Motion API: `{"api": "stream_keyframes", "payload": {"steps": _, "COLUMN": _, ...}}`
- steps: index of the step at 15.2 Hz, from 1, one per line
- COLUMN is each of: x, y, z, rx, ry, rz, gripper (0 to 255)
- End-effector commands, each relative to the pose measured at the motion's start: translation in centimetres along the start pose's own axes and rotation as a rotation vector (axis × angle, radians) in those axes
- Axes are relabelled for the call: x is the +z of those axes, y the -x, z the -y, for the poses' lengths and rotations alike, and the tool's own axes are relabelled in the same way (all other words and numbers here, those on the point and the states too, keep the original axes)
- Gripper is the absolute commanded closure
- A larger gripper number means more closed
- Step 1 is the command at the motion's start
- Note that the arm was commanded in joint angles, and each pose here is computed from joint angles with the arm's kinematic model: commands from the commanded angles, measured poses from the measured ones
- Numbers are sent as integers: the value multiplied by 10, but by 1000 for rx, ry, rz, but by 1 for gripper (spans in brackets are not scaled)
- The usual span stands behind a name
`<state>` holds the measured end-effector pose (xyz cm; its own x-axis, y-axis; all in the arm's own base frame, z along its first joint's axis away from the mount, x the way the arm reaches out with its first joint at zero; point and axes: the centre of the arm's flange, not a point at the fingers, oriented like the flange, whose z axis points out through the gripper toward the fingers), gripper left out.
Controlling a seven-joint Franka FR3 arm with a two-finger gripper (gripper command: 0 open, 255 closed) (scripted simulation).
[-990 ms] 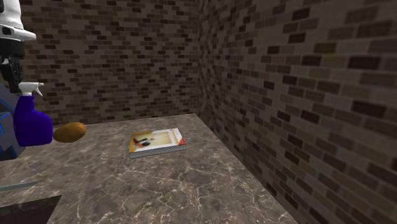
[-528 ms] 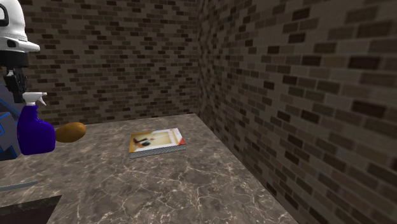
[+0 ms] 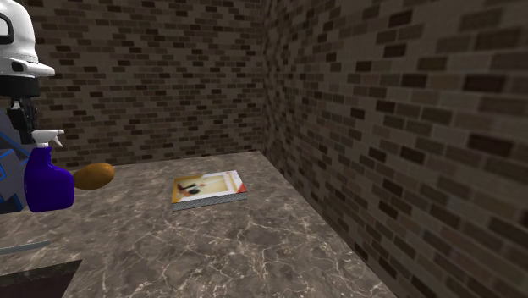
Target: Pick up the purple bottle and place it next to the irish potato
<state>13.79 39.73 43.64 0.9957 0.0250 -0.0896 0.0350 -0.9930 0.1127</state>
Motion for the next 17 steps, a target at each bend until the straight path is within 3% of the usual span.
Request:
{"api": "stream_keyframes", "payload": {"steps": 1, "x": 0, "y": 0, "z": 0, "rx": 0, "ry": 0, "rz": 0, "gripper": 255}}
{"api": "stream_keyframes", "payload": {"steps": 2, "x": 0, "y": 0, "z": 0, "rx": 0, "ry": 0, "rz": 0, "gripper": 255}}
{"api": "stream_keyframes", "payload": {"steps": 3, "x": 0, "y": 0, "z": 0, "rx": 0, "ry": 0, "rz": 0, "gripper": 0}}
{"api": "stream_keyframes", "payload": {"steps": 8, "x": 0, "y": 0, "z": 0, "rx": 0, "ry": 0, "rz": 0, "gripper": 0}}
{"api": "stream_keyframes", "payload": {"steps": 12, "x": -50, "y": 0, "z": 0, "rx": 0, "ry": 0, "rz": 0, "gripper": 0}}
{"api": "stream_keyframes", "payload": {"steps": 17, "x": -50, "y": 0, "z": 0, "rx": 0, "ry": 0, "rz": 0, "gripper": 0}}
